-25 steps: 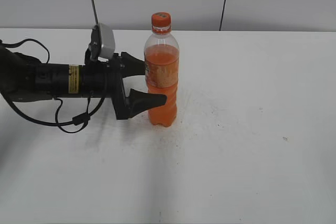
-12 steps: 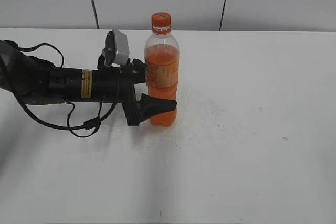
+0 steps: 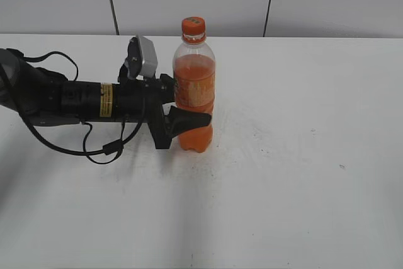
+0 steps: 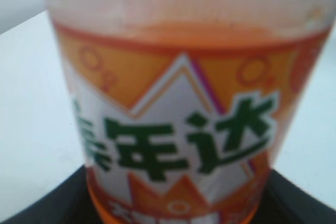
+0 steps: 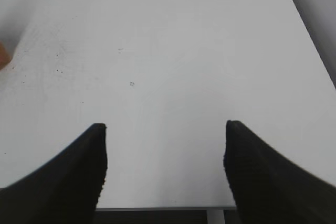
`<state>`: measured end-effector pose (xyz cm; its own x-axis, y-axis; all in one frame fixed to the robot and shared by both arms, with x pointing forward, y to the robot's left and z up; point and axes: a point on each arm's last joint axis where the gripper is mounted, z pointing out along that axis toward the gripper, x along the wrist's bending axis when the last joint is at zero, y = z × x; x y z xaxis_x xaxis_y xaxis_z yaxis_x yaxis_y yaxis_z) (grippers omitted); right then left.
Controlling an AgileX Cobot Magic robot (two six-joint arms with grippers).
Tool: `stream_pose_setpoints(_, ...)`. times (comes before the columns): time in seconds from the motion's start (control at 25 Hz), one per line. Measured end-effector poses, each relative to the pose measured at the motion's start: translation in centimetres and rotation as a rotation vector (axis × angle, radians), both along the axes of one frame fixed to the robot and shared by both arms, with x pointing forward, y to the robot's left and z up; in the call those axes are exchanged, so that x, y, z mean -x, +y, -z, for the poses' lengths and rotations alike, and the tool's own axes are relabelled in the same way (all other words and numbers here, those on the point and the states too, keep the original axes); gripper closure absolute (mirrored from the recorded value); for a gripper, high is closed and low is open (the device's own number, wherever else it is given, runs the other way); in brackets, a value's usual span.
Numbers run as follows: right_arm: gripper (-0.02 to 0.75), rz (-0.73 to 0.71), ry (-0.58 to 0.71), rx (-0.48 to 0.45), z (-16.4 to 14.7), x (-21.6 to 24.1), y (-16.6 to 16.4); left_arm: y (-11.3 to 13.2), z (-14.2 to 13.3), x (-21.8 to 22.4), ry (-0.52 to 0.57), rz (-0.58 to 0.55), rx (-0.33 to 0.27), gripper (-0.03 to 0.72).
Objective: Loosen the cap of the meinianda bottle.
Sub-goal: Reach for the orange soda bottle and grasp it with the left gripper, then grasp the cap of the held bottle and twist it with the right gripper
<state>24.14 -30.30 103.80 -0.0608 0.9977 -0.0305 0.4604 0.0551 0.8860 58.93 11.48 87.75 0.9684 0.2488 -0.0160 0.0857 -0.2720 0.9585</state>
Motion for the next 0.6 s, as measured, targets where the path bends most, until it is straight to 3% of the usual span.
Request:
stream_pose_setpoints(0.28, 0.215, 0.006, -0.010, 0.009, -1.0, 0.0, -0.1, 0.0, 0.0, 0.0, 0.000, 0.000, 0.000, 0.274)
stream_pose_setpoints(0.6, 0.233, 0.005, 0.196, 0.029, -5.1, -4.9, 0.4, 0.0, 0.0, 0.0, 0.000, 0.000, 0.001, 0.276)
